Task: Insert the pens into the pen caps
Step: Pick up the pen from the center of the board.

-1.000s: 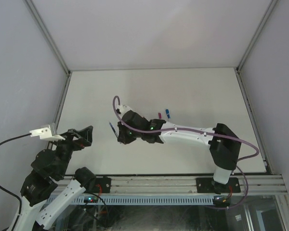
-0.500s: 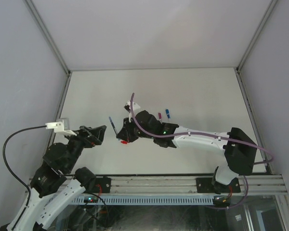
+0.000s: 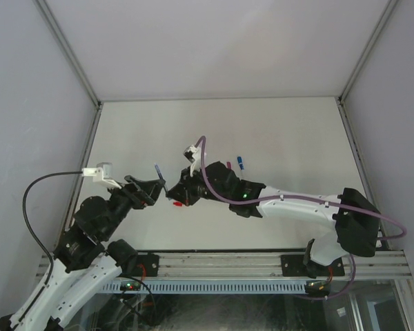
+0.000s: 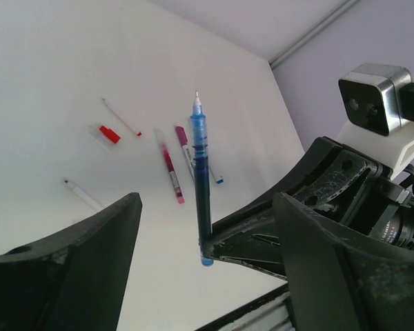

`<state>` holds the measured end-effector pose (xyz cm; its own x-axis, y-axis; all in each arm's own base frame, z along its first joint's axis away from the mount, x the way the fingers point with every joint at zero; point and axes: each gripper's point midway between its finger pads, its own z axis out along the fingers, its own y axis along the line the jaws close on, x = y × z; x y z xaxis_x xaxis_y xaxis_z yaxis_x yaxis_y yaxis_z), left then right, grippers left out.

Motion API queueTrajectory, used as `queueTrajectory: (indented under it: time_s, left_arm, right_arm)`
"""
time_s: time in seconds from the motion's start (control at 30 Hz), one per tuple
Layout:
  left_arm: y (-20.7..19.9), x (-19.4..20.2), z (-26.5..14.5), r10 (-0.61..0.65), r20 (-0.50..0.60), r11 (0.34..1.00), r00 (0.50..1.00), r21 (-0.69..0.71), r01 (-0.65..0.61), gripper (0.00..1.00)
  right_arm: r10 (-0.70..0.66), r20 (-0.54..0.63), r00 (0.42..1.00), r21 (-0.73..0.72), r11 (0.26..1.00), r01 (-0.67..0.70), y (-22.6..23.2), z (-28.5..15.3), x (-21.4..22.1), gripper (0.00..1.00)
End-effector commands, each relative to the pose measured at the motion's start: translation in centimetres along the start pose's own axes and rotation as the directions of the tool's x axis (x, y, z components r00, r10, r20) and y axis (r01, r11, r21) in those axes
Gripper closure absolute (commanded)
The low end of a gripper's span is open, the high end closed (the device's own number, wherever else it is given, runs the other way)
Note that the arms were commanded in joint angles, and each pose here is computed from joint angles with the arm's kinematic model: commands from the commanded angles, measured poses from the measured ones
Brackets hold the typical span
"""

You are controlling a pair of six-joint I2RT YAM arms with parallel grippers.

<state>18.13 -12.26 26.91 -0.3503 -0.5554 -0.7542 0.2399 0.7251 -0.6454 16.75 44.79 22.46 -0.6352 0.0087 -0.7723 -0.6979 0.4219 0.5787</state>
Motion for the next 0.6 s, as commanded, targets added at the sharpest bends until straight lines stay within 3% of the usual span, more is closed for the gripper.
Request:
queueTrajectory:
  time_s: [0.0,0.57]
  left_arm:
    - [-1.8,0.2,0.7,-0.050,-0.016,0.995,0.999,0.080,0.052,0.20]
    - [-2.3,1.5,1.6,-0.048,-0.068,0.993,0.997,0.108,0.055,0.50]
  right_arm:
    - [-0.057,0.123,0.991,-0.073,0.995,0.066,2.8,-1.1,-3.3,1.00]
    - [-0.093,0.171,0.981,-0.092,0.990,0.110,3.9,-2.0,-4.3,1.00]
